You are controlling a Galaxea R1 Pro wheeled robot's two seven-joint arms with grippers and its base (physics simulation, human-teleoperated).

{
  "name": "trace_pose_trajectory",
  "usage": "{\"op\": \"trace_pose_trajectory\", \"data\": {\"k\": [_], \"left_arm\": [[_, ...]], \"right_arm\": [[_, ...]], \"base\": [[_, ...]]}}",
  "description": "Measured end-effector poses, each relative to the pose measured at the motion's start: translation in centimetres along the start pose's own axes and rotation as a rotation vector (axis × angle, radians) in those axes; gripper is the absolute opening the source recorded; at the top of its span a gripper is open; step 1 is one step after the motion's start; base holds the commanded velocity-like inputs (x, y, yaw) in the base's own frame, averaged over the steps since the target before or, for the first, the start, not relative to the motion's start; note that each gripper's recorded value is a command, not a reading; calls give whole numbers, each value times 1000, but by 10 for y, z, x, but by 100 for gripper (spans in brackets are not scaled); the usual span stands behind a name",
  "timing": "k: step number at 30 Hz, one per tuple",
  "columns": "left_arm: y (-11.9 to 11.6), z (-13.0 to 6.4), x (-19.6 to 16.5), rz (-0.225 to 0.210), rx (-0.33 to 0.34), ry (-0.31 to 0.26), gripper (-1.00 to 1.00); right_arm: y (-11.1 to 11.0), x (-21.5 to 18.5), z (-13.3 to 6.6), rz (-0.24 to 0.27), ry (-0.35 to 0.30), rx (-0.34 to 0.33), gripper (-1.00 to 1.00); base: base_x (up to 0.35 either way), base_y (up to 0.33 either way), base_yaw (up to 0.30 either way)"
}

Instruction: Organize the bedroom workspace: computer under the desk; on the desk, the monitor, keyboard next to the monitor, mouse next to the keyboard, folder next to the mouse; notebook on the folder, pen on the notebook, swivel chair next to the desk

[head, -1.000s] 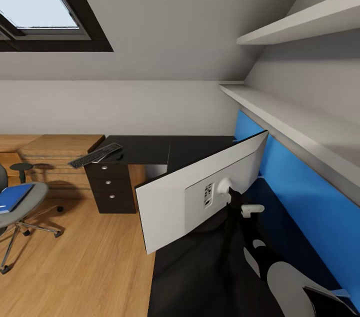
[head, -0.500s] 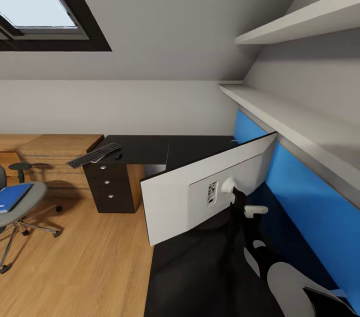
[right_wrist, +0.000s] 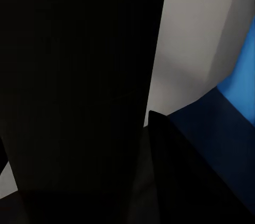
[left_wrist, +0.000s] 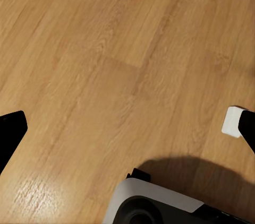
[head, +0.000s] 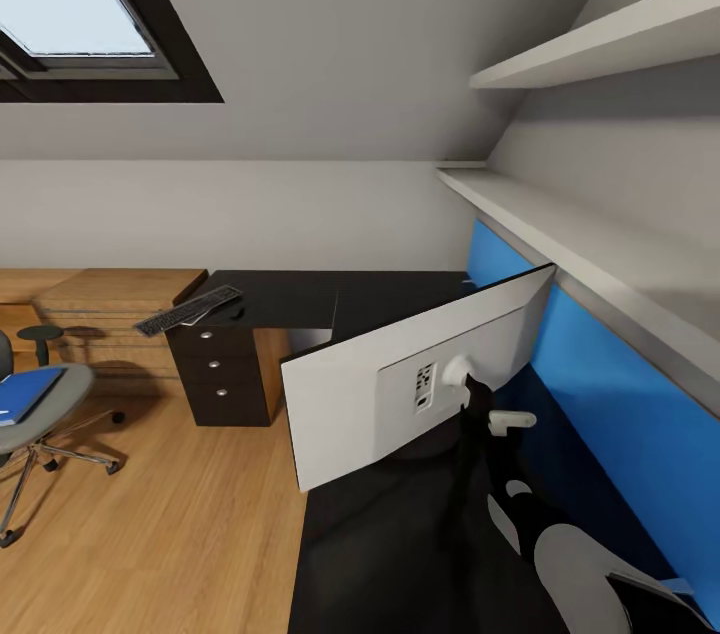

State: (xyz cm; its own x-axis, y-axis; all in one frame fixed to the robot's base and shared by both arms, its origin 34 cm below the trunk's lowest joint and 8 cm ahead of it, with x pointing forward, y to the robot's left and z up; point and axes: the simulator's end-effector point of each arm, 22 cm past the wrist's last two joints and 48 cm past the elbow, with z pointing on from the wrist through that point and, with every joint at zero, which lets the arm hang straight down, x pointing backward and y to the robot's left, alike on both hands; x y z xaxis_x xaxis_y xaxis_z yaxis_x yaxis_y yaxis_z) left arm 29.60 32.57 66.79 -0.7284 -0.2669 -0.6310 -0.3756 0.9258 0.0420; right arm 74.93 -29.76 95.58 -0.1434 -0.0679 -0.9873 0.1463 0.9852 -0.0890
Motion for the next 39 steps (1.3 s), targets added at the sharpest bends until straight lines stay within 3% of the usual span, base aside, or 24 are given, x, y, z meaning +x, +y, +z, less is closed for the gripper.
{"op": "trace_pose_trajectory", "data": {"k": [6, 7, 39], "left_arm": [[0, 0, 0, 0, 0, 0, 100], [0, 0, 0, 0, 0, 0, 100], [0, 0, 0, 0, 0, -1, 100]], "right_arm": [[0, 0, 0, 0, 0, 0, -100], [0, 0, 0, 0, 0, 0, 100], [4, 0, 0, -10, -1, -15, 100]], "base": [[0, 0, 0], [0, 0, 0], [-15, 0, 0]]}}
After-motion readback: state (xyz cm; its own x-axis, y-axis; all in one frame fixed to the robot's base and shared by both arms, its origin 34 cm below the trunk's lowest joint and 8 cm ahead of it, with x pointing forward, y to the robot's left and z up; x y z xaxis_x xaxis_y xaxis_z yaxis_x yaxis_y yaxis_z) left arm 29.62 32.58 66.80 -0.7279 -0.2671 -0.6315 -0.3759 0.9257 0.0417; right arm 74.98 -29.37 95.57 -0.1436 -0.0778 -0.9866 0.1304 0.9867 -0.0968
